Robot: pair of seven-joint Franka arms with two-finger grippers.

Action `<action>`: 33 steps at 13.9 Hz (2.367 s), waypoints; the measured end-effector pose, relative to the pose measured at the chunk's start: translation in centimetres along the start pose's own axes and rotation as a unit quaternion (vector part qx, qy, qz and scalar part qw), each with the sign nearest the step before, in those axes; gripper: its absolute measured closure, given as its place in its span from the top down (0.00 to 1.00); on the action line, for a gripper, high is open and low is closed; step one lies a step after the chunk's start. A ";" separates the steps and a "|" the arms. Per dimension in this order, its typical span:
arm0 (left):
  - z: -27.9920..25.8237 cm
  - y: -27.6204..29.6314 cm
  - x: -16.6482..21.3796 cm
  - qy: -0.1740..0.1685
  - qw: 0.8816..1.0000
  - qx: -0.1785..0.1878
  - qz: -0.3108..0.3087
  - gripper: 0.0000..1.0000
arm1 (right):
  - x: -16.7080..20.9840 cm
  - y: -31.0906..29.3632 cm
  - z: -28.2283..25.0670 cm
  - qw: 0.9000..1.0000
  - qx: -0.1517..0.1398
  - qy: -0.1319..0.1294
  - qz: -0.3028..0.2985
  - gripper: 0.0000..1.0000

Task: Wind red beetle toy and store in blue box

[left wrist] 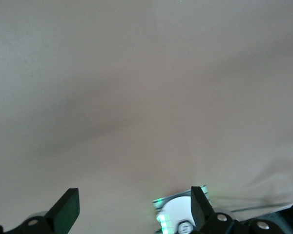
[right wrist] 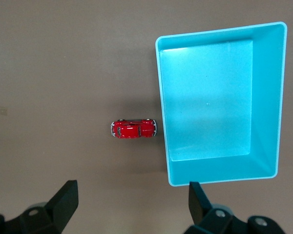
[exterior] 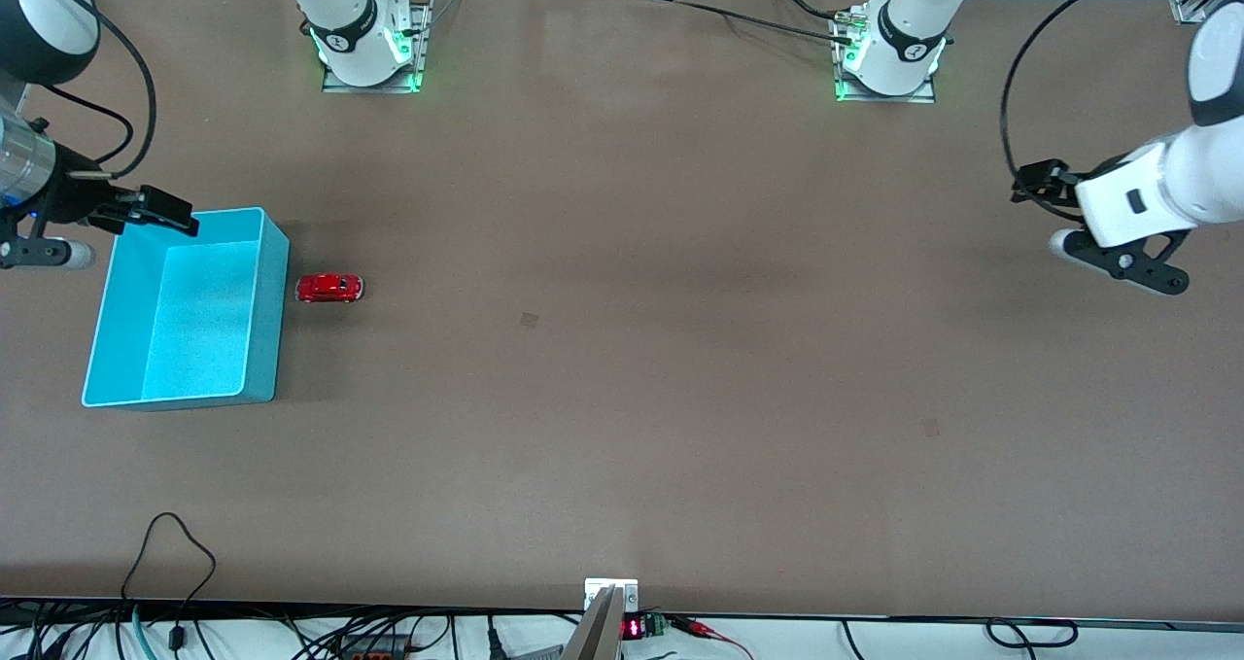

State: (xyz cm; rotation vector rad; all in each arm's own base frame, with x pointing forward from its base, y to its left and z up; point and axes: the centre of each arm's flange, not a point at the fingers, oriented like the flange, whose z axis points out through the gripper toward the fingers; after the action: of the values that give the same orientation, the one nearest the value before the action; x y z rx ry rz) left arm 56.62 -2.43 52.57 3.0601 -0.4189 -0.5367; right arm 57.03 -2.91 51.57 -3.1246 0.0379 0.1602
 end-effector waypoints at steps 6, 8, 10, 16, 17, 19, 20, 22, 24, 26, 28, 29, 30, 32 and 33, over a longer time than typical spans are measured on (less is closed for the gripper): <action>-1.3 0.8 0.3 0.033 0.991 0.004 -0.131 1.00 | 2.1 -1.8 4.7 0.995 -0.002 -0.030 -0.092 1.00; -1.7 -1.1 0.3 0.098 0.983 0.016 -0.155 1.00 | 3.2 -1.6 7.8 0.990 -0.001 -0.041 -0.136 1.00; -1.0 -1.1 -0.4 0.162 0.974 0.024 -0.158 1.00 | 3.6 -1.5 10.9 0.983 -0.001 -0.041 -0.179 1.00; -3.0 -0.3 -3.2 0.197 0.967 0.027 -0.157 1.00 | 2.2 -1.8 17.0 0.953 0.006 -0.050 -0.300 1.00; -3.9 0.2 -4.2 0.169 0.973 0.025 -0.156 1.00 | 2.0 -2.0 17.9 0.940 0.005 -0.043 -0.337 1.00; -5.9 1.8 -5.2 0.154 0.977 0.026 -0.146 1.00 | 1.5 -2.2 20.1 0.909 0.002 -0.027 -0.415 1.00; -6.3 2.6 -5.2 0.154 0.978 0.028 -0.140 1.00 | 1.2 -2.2 21.1 0.891 0.000 -0.022 -0.454 1.00; -6.2 3.1 -4.8 0.151 0.979 0.028 -0.136 1.00 | 0.6 -2.2 22.6 0.849 -0.002 -0.016 -0.528 1.00; -5.9 2.8 -4.6 0.148 0.979 0.028 -0.139 1.00 | 0.2 -2.5 23.7 0.810 0.001 -0.020 -0.586 1.00; -5.8 2.5 -4.5 0.146 0.979 0.027 -0.141 1.00 | -0.1 -2.6 24.9 0.773 0.002 -0.021 -0.635 1.00; -5.6 2.3 -4.4 0.145 0.979 0.027 -0.143 1.00 | -0.2 -2.5 26.4 0.736 -0.002 -0.016 -0.677 1.00; -5.6 2.2 -4.4 0.144 0.979 0.026 -0.144 1.00 | -0.2 -2.5 27.1 0.722 -0.004 -0.016 -0.692 1.00; -5.6 2.1 -4.4 0.144 0.979 0.026 -0.145 1.00 | -0.1 -2.5 27.8 0.710 -0.004 -0.016 -0.704 1.00; -5.5 2.0 -4.4 0.144 0.979 0.026 -0.145 1.00 | 0.1 -2.5 28.7 0.694 -0.008 -0.014 -0.720 1.00; -5.5 2.0 -4.4 0.144 0.979 0.026 -0.145 1.00 | 0.3 -2.5 29.2 0.689 -0.012 -0.011 -0.724 1.00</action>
State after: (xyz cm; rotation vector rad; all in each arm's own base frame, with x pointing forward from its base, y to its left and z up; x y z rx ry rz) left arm 54.00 -3.48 59.35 3.1965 0.0221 -0.0766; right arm 54.37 0.00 22.57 -2.1473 -2.2061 0.1302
